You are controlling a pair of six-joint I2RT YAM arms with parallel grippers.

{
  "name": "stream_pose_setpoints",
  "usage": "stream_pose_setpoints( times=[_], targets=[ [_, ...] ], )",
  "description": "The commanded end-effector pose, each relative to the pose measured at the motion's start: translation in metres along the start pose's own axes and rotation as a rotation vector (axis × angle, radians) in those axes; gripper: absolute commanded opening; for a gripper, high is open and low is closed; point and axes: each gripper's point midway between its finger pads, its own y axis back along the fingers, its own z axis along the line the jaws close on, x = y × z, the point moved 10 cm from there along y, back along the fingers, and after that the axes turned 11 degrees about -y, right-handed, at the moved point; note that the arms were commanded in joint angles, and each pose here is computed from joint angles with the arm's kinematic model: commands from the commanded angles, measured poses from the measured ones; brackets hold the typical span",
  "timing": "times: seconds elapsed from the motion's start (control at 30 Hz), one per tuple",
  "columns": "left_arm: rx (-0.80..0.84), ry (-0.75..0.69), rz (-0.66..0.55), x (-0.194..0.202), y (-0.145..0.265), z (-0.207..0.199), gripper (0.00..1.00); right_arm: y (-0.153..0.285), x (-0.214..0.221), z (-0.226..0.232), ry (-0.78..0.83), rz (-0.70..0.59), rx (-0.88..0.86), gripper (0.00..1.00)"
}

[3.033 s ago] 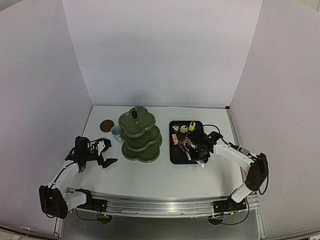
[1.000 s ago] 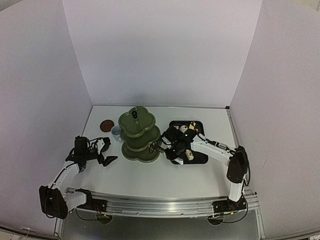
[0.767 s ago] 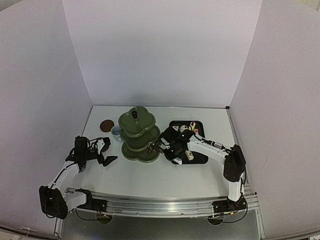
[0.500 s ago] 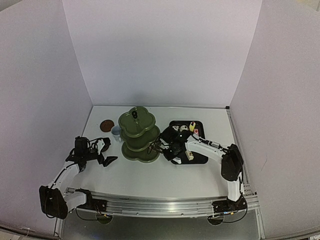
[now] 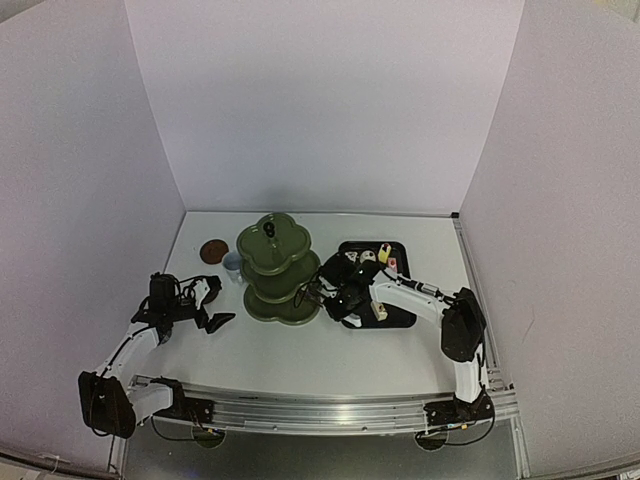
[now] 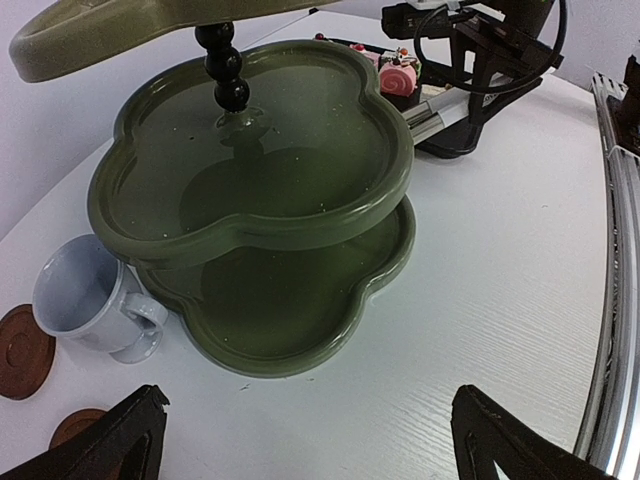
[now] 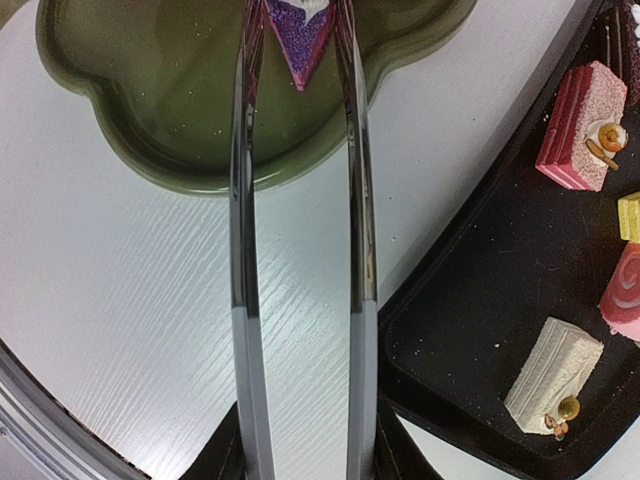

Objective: Serve the afternoon tea

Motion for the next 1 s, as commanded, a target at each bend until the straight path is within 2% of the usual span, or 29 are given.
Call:
stream_pose_setpoints(
  times=[0.0, 0.67, 0.97],
  targets=[
    [-0.018, -0.039, -0.012, -0.006, 0.003, 0.0, 0.99, 0.035, -0.004, 0.005, -0.004, -0.086, -0.047, 0.34],
    [-0.018, -0.035, -0.011, -0.007, 0.004, 0.001, 1.0, 0.066, 0.029, -0.015, -0.092, -0.08, 0.016, 0.35],
    [-0.115, 0.126, -0.039, -0.013, 0.007, 0.008, 0.99, 0.088, 0.048, -0.035, -0.241, -0.122, 0.14, 0.35]
  ],
)
